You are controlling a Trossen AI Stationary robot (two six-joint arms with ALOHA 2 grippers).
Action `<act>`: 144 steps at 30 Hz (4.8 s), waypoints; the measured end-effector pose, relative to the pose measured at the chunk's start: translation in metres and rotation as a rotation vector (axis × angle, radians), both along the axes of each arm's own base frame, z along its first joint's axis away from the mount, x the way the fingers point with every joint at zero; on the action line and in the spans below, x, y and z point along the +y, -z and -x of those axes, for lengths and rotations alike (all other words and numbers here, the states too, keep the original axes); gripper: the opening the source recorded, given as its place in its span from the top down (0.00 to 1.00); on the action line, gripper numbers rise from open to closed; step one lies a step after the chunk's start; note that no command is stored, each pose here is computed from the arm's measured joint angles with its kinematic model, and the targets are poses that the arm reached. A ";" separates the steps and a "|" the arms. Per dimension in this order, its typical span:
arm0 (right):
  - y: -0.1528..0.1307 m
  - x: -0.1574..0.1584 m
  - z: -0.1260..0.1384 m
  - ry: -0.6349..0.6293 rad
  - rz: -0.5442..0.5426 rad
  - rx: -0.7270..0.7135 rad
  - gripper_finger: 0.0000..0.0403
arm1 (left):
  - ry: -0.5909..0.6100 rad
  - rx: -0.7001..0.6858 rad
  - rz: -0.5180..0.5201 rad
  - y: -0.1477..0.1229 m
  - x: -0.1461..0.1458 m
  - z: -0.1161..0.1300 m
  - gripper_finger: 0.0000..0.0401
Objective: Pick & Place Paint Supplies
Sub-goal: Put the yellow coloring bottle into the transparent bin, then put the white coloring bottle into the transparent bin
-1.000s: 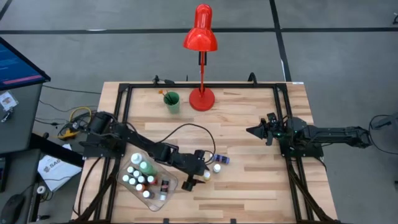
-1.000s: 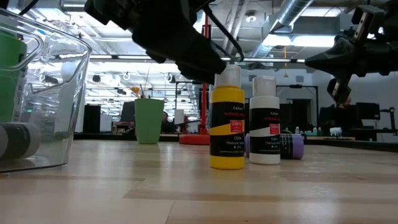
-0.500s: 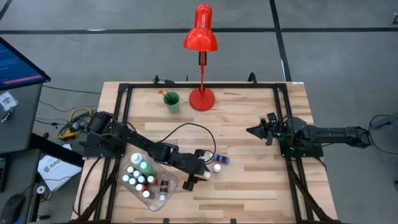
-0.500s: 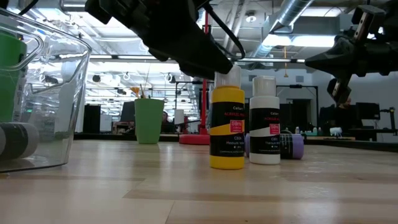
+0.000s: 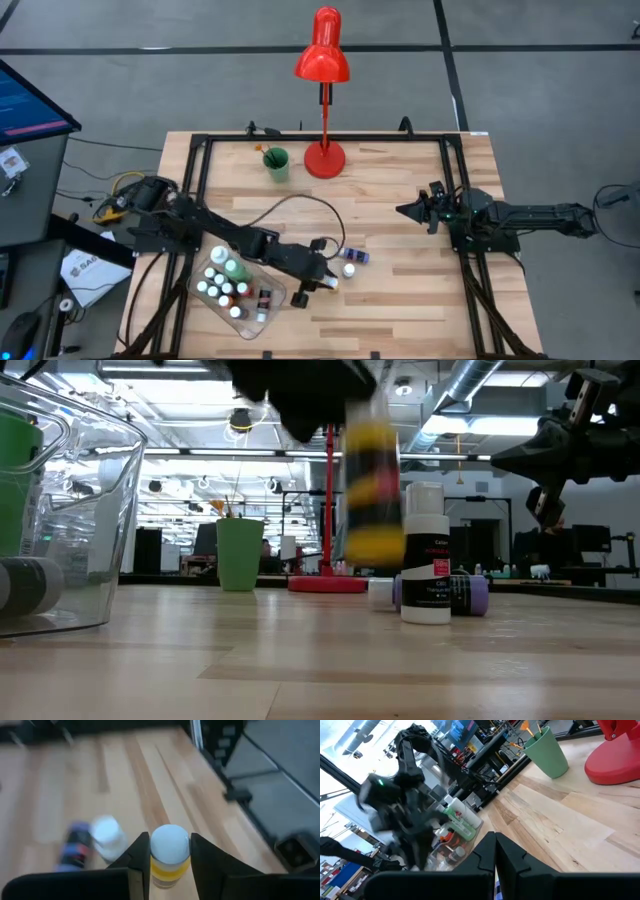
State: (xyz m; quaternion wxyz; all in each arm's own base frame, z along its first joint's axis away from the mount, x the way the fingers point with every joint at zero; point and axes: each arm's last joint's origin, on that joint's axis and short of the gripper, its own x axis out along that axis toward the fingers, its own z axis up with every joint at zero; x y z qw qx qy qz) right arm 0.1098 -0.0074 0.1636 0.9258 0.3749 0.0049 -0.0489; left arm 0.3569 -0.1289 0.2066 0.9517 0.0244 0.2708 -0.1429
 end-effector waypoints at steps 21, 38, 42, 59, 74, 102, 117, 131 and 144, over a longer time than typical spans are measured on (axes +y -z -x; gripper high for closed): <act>0.001 0.000 0.000 0.000 0.000 0.010 1.00 | -0.052 0.119 0.175 -0.141 0.003 0.203 0.77; 0.001 0.000 0.000 0.000 0.000 0.008 1.00 | -0.033 0.206 -0.044 -0.055 -0.059 0.201 0.77; 0.001 0.000 0.000 0.000 0.000 0.008 1.00 | -0.044 0.232 -0.080 -0.041 -0.063 0.195 0.77; 0.001 0.000 0.000 0.000 0.000 0.009 1.00 | -0.047 0.351 -0.089 -0.010 -0.065 0.185 0.77; 0.001 0.000 0.000 0.000 0.000 0.009 1.00 | -0.100 0.277 -0.076 -0.005 -0.052 0.167 0.77; 0.001 0.000 0.000 0.000 0.000 0.009 1.00 | -0.257 0.166 -0.078 0.006 -0.045 0.167 0.71; 0.001 0.000 0.000 0.000 0.000 0.009 1.00 | -0.256 0.158 -0.070 0.006 -0.046 0.166 0.59; 0.001 0.000 0.000 0.000 0.000 0.008 1.00 | -0.246 -0.097 -0.020 -0.059 0.003 0.163 0.50; 0.001 0.000 0.000 0.000 0.000 0.010 1.00 | -0.178 -0.266 0.111 -0.046 0.048 0.080 0.40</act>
